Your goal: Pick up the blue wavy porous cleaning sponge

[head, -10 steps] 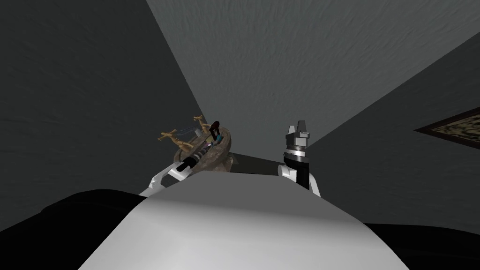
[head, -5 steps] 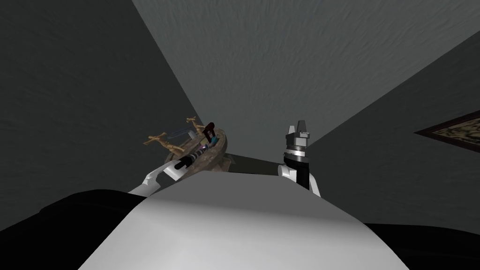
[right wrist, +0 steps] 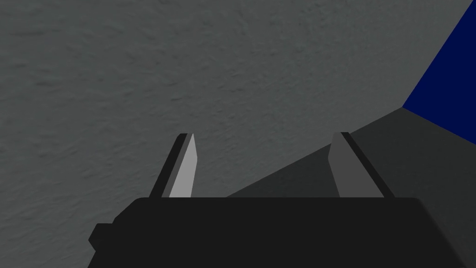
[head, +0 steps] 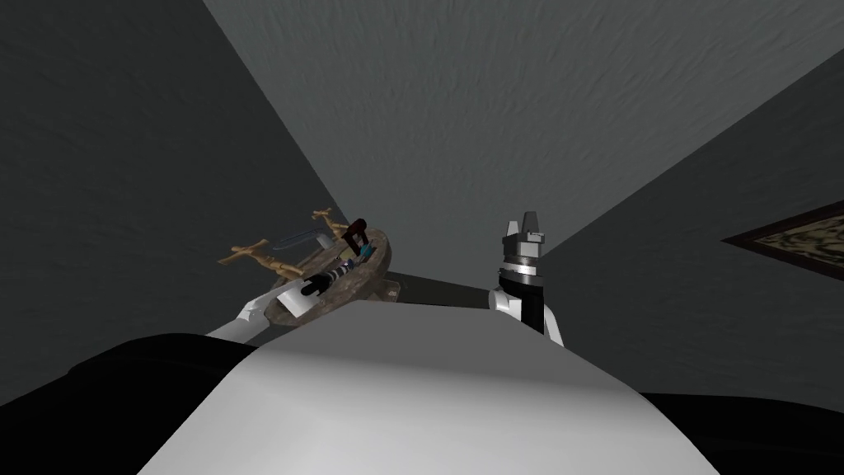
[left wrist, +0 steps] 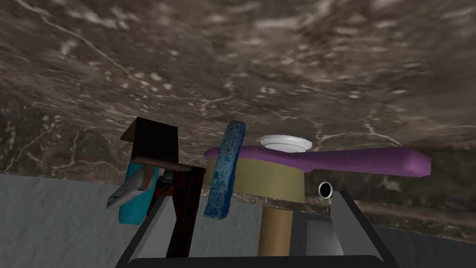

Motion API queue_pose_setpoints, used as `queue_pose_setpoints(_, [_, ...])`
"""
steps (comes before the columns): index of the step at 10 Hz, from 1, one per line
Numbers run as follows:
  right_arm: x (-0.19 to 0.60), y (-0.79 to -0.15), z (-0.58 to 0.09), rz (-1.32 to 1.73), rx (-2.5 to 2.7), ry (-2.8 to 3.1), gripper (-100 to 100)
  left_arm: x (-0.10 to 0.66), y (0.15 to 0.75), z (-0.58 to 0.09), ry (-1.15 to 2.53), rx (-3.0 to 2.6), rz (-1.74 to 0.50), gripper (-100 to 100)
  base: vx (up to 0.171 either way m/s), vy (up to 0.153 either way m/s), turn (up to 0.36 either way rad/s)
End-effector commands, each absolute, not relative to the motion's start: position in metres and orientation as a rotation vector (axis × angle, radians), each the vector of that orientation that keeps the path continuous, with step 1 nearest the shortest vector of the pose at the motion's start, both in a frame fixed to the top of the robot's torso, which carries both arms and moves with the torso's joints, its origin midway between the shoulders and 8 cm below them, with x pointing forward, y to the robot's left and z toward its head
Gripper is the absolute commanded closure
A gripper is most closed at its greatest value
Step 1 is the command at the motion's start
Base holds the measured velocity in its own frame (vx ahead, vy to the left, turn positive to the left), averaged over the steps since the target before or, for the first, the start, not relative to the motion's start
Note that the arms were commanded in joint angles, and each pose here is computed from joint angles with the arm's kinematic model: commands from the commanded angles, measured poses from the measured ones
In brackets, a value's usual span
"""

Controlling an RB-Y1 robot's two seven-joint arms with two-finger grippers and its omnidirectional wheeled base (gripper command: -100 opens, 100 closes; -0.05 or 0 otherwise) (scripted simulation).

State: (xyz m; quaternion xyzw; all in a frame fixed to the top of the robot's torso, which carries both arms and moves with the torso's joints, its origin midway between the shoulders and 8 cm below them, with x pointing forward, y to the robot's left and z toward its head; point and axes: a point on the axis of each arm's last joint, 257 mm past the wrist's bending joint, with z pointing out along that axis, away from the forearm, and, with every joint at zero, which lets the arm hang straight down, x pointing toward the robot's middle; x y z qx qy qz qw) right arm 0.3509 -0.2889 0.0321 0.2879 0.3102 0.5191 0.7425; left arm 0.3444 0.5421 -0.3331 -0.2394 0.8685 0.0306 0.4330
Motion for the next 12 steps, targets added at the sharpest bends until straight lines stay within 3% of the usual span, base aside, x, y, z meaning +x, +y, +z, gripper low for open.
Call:
queue_pose_setpoints(1, [0.351,-0.289,0.032,1.138,0.631,0.680,0,0.340,0.563,-0.332,2.180,-0.585,0.148,-100,0.085,-0.100,-0.033])
queue_pose_setpoints(4, [0.351,-0.289,0.032,1.138,0.631,0.680,0,0.335,0.577,-0.329,2.190,-0.574,0.201,-100,0.058,-0.069,-0.033])
queue_pose_setpoints(5, [0.351,-0.289,0.032,1.138,0.631,0.680,0,0.335,0.579,-0.329,2.191,-0.573,0.207,0,0.006,-0.007,0.005])
queue_pose_setpoints(6, [0.351,-0.289,0.032,1.138,0.631,0.680,0,0.333,0.588,-0.331,2.187,-0.594,0.217,-100,-0.020,-0.009,-0.111])
queue_pose_setpoints(12, [0.351,-0.289,0.032,1.138,0.631,0.680,0,0.319,0.633,-0.339,2.161,-0.700,0.267,-100,-0.062,-0.009,-0.165])
